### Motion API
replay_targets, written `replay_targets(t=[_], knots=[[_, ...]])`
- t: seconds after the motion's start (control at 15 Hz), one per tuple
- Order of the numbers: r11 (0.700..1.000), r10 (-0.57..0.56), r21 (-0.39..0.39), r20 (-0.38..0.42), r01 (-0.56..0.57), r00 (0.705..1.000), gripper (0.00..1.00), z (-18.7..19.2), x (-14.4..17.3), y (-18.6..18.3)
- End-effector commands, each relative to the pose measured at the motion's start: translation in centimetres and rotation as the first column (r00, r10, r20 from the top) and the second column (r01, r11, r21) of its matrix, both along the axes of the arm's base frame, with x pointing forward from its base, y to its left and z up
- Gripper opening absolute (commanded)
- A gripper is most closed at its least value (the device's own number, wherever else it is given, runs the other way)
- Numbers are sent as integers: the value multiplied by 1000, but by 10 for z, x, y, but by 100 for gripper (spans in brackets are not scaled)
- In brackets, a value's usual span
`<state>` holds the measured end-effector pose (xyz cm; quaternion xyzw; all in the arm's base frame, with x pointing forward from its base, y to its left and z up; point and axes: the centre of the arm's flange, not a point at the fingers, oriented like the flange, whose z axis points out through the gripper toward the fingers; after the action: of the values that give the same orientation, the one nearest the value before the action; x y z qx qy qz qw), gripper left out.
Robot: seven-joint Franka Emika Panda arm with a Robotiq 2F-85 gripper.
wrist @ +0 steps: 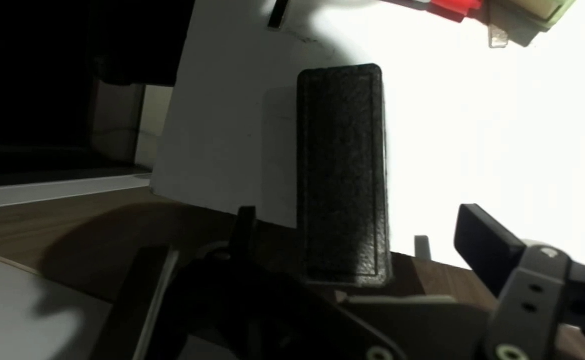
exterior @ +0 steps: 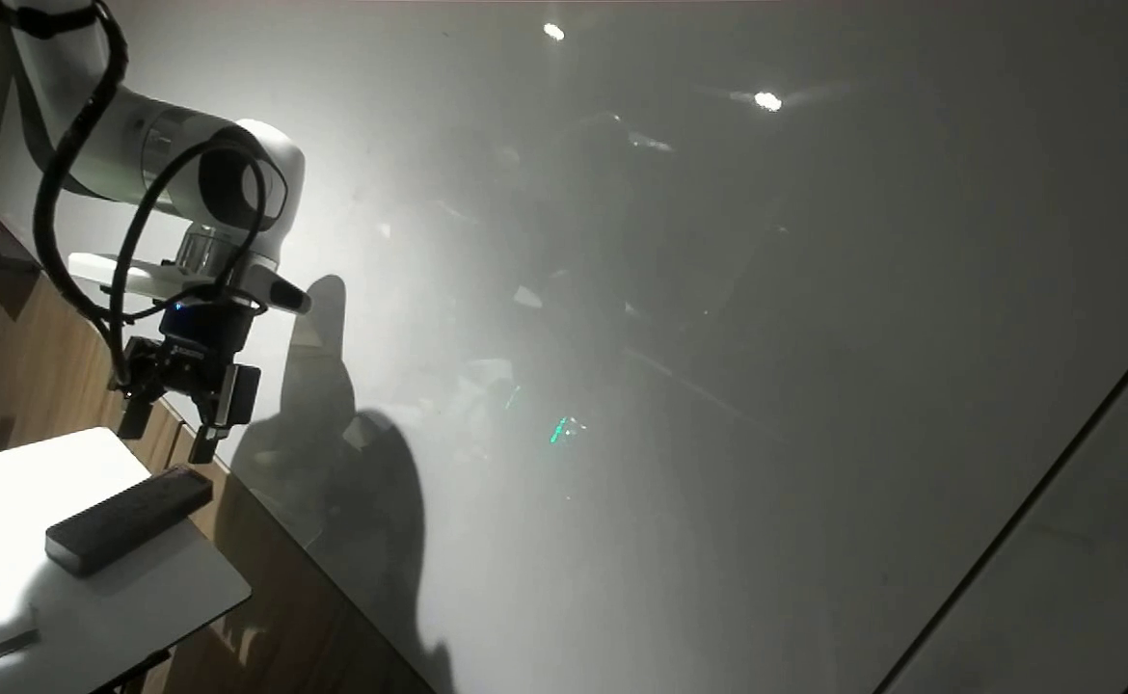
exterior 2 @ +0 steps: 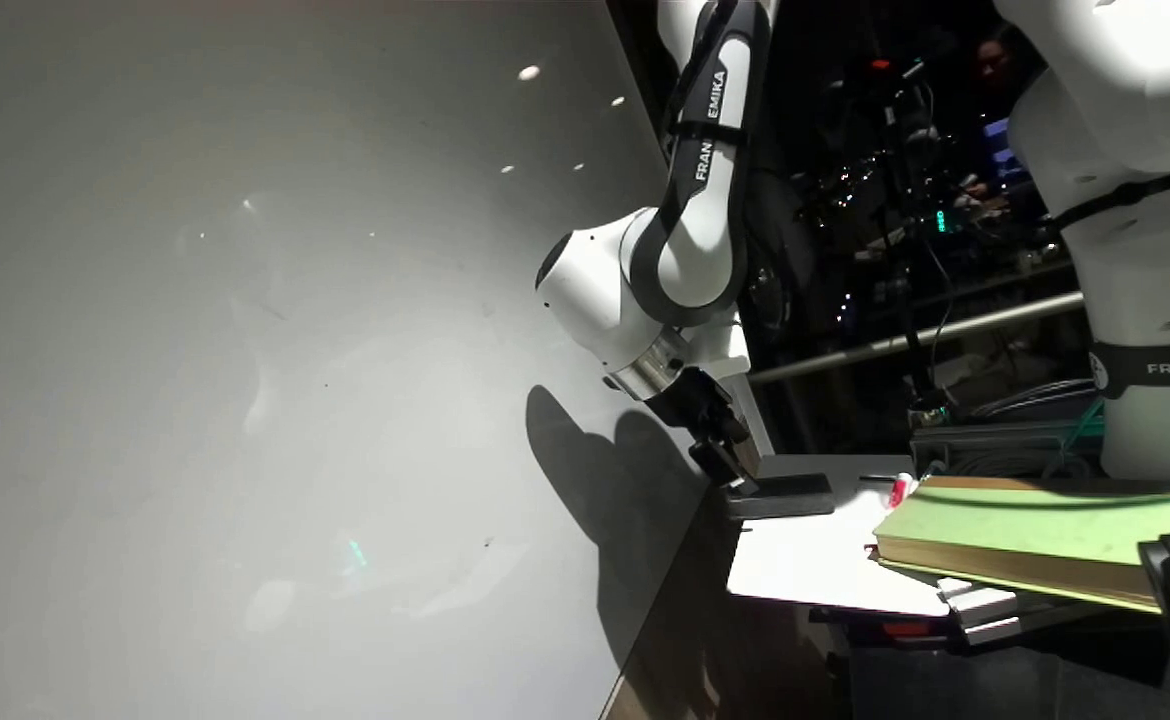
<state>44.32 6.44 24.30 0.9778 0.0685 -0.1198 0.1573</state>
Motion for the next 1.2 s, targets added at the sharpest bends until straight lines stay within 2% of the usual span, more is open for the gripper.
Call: replay_targets(t=[0.0,0.33,0.67,0.73,0.8,1.13], knots=[[1000,1,25,10,-1,1000,100,-4,-15,-24],[999,6,48,16,-6,1000,100,-35,-23,-34],[998,11,69,23,-12,1000,100,-47,-26,-32],[997,11,72,25,-13,1000,83,-48,-26,-31],[997,11,72,25,-13,1000,74,-48,-25,-30],[998,8,66,14,-9,1000,35,-52,-27,-28]])
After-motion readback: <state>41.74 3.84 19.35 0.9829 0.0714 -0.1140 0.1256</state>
